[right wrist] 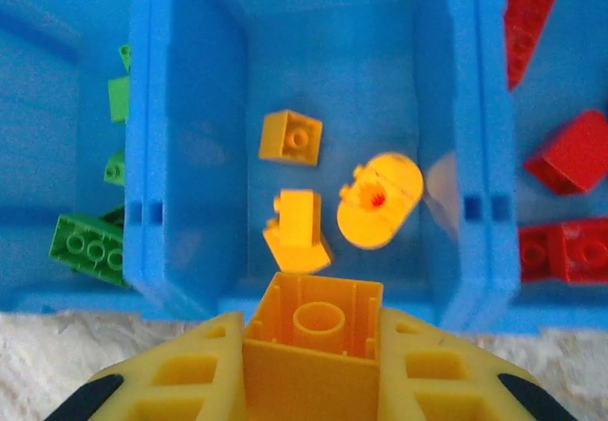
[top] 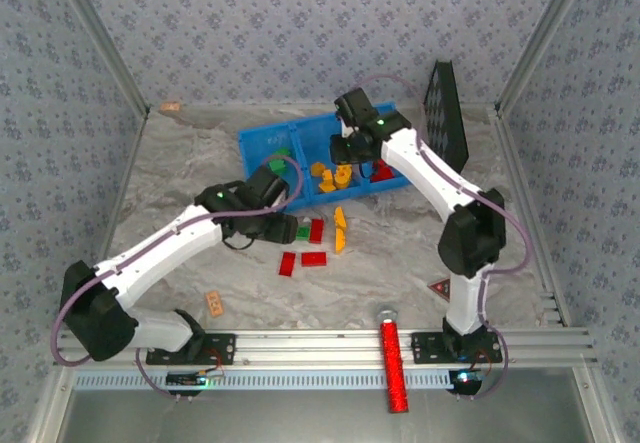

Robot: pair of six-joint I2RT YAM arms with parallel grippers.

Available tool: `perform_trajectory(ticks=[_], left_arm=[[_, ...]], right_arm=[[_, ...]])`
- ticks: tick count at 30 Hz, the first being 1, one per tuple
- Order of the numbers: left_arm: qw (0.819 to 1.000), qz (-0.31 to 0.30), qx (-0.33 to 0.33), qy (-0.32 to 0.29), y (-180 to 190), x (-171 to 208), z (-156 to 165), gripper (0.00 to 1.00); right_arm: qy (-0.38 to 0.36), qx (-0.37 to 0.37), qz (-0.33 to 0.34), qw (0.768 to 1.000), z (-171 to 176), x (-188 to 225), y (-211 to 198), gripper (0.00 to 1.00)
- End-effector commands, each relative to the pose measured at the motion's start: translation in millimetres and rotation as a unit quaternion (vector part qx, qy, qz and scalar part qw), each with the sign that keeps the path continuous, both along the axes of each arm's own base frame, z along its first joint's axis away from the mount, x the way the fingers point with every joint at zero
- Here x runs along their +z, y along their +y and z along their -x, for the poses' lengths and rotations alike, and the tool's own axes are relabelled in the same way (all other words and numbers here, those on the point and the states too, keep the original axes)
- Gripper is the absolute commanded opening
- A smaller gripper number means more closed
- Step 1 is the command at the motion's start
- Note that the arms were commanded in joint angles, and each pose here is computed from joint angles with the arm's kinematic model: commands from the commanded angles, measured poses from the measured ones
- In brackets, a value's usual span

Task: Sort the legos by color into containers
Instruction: Place the lego in the container.

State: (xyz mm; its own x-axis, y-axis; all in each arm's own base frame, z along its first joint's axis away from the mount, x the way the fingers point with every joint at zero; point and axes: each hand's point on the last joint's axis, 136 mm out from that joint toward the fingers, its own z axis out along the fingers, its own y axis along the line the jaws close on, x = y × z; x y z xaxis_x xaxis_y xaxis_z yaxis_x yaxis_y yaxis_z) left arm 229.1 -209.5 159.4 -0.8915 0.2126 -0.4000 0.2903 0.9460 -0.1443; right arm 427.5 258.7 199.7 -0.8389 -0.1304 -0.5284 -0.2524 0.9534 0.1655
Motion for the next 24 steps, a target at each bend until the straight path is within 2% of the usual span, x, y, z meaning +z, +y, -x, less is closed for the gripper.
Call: perform_trajectory(ticks=[1, 7, 13, 18, 24], left_arm=[[1.0, -0.003, 0.006, -0.007, -6, -2, 9, 0.7], [1.0, 0.02, 0.016, -0.003, -30, -8, 23, 0.7], [1.0, 0.015, 0.019, -0.008, -48, -15, 29, 0.7], [0.999, -0.015, 0.033, -0.023, -50, -20, 19, 0.7], [0.994, -0.063, 0.068, -0.055, -31, -23, -4, 0.71]], right_arm=[[-0.006, 0.017, 0.019, 1.0, -17, -7, 8, 0.24], [0.007, 0.025, 0.029, 0.999, -37, -36, 22, 0.24], [0.018, 0.025, 0.046, 0.998, -48, -66, 22, 0.26], [0.022, 0.022, 0.053, 0.998, -53, -78, 20, 0.32], [0.012, 0.022, 0.05, 0.998, -53, -68, 18, 0.43]])
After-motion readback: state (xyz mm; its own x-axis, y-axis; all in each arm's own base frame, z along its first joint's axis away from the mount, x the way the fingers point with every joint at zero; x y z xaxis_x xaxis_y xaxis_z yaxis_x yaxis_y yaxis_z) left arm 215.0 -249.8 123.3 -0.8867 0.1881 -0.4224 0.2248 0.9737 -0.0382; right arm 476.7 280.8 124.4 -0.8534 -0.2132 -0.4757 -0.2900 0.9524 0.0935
